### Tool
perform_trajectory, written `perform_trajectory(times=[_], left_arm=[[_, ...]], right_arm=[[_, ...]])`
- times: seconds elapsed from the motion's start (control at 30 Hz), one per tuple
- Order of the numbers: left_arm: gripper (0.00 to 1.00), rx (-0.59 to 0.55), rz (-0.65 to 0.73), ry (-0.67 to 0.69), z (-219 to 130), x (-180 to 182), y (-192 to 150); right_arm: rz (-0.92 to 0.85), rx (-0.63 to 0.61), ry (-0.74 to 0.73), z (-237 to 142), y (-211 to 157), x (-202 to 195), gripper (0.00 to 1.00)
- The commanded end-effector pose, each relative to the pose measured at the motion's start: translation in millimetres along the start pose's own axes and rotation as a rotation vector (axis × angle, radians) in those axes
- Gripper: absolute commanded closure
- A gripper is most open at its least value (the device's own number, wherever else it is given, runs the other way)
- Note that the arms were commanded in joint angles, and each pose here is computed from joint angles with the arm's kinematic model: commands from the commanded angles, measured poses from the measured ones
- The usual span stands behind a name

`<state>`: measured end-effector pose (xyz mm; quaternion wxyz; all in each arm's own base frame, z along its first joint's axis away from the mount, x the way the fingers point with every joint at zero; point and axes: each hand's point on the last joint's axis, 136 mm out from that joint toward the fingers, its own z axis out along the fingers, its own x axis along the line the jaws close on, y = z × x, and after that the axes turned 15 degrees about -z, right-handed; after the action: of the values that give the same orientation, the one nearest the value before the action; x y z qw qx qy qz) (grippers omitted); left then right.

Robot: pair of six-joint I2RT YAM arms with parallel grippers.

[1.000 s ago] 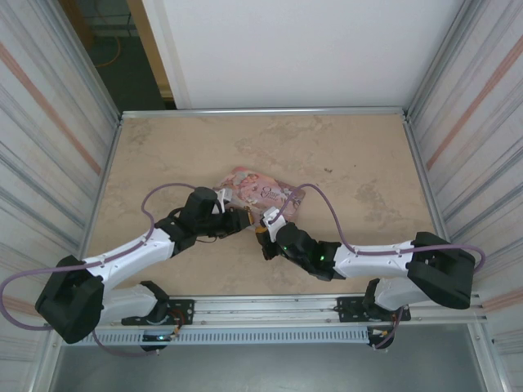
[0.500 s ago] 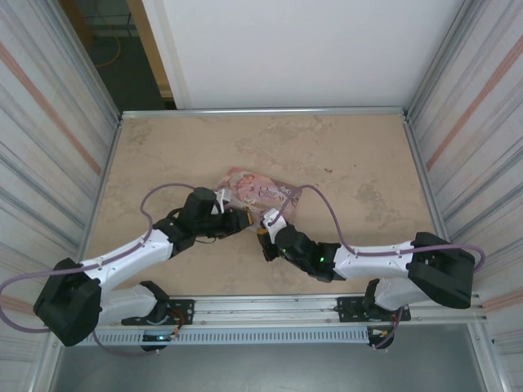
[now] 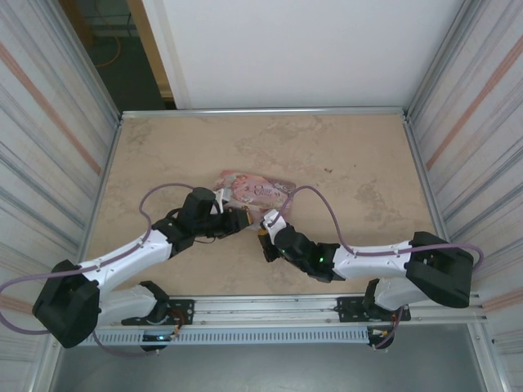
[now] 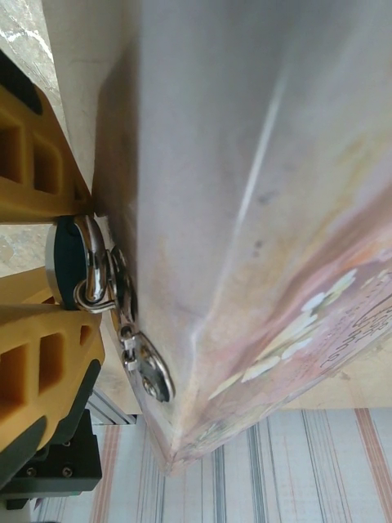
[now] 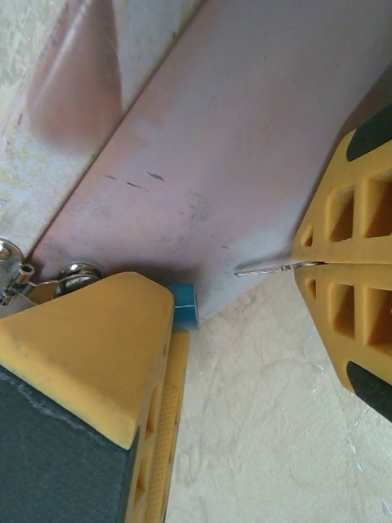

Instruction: Unlock the padlock with the key

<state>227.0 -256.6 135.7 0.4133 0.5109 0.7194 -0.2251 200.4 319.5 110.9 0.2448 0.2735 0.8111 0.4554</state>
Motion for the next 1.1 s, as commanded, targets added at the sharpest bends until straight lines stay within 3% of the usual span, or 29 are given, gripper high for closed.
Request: perform_trajectory(times=[0.0, 1.07], left_arm=[[0.75, -0.047, 0.078, -0.151, -14.3, -51.3, 10.6], [0.75, -0.029, 0.068, -0.141, -7.4, -44.7, 7.2]], right_arm=[[-0.001, -0.046, 0.016, 1.6, 15.7, 4.2, 1.00], [0.060, -0.131, 0.019, 6.3, 44.4, -5.7, 1.00]])
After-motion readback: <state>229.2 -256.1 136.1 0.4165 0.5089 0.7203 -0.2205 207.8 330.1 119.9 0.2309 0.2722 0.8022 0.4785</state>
